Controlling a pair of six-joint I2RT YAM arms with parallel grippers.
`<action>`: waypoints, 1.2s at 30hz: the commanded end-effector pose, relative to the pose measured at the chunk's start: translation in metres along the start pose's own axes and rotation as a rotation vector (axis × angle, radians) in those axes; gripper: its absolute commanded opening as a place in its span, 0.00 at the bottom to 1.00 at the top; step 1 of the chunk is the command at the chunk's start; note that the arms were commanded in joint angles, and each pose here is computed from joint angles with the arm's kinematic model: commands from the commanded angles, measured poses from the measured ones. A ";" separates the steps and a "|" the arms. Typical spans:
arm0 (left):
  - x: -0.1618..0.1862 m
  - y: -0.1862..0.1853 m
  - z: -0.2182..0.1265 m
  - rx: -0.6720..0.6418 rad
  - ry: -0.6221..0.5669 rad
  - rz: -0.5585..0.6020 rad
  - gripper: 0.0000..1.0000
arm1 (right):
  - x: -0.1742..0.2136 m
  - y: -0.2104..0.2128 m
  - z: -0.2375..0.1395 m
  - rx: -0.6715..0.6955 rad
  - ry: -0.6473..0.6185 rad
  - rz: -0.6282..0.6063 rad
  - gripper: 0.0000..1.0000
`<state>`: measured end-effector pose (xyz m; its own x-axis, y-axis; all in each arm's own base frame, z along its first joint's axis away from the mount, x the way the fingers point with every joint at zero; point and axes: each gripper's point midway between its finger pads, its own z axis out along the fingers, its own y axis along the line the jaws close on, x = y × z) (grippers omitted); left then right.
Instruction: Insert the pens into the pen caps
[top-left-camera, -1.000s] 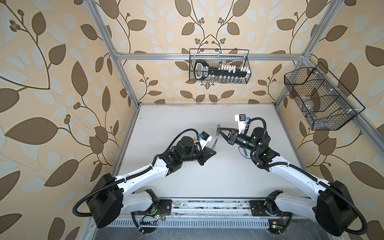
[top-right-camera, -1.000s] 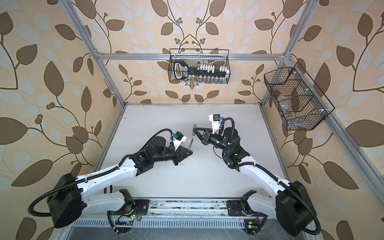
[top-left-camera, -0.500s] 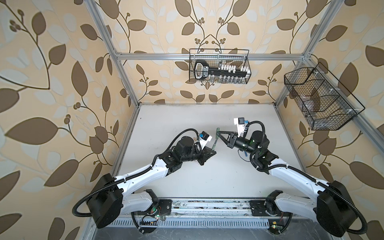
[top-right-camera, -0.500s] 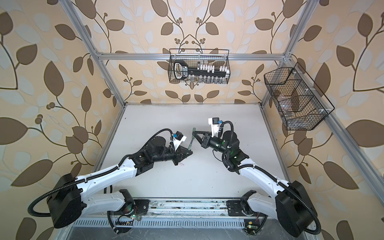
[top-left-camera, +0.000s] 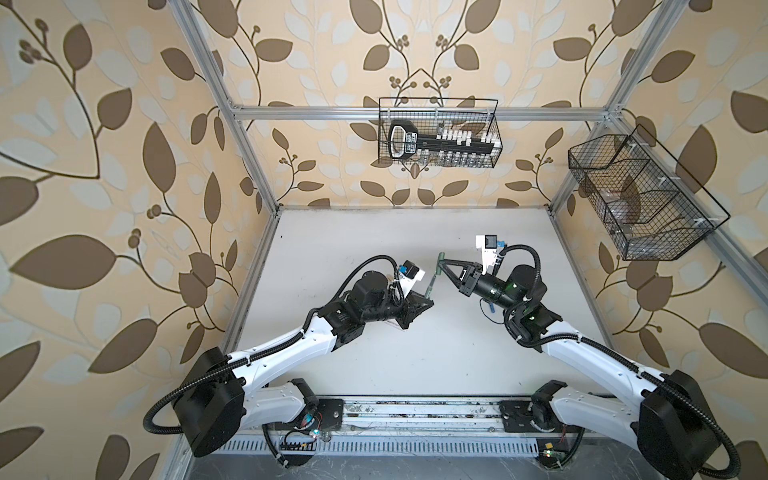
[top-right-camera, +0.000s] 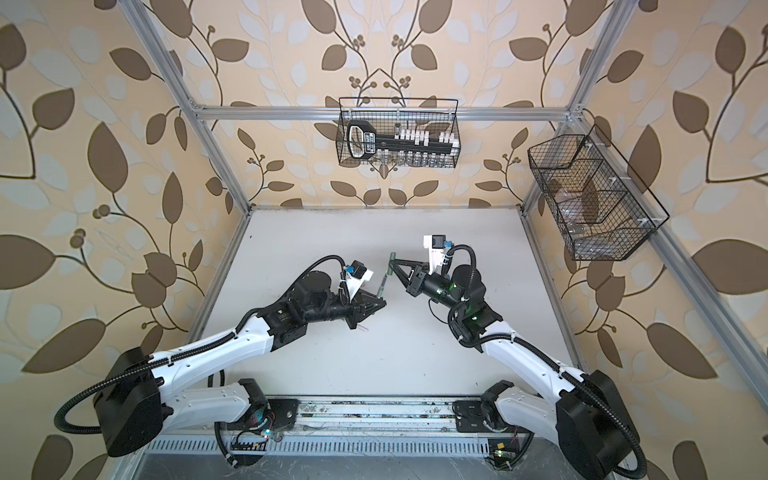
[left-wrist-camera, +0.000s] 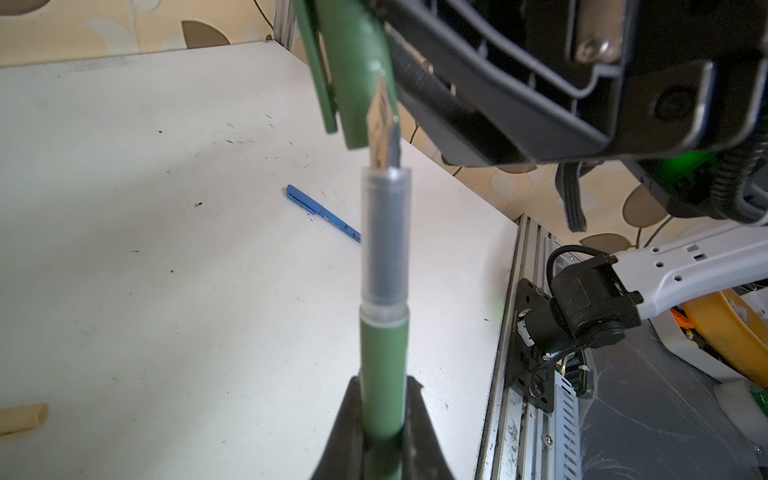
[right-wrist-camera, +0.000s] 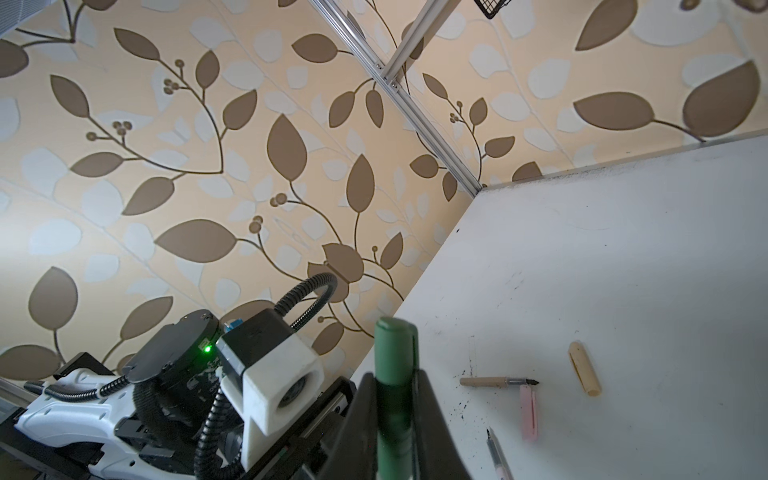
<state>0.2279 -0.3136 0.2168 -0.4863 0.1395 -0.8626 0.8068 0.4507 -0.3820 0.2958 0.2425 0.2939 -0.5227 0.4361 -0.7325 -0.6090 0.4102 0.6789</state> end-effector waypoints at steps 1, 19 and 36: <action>-0.022 -0.016 -0.005 0.041 -0.049 0.054 0.03 | -0.014 0.012 -0.001 -0.037 -0.046 -0.021 0.14; -0.020 -0.015 -0.004 0.039 -0.037 0.059 0.03 | -0.029 0.026 0.008 -0.086 -0.046 -0.050 0.14; -0.024 -0.016 -0.007 0.033 -0.056 0.062 0.03 | -0.009 0.018 0.005 -0.067 -0.011 -0.043 0.14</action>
<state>0.2273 -0.3129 0.2142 -0.4815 0.1553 -0.8626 0.8108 0.4525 -0.3712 0.2957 0.2506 0.3131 -0.5031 0.4272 -0.7513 -0.6568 0.3760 0.6536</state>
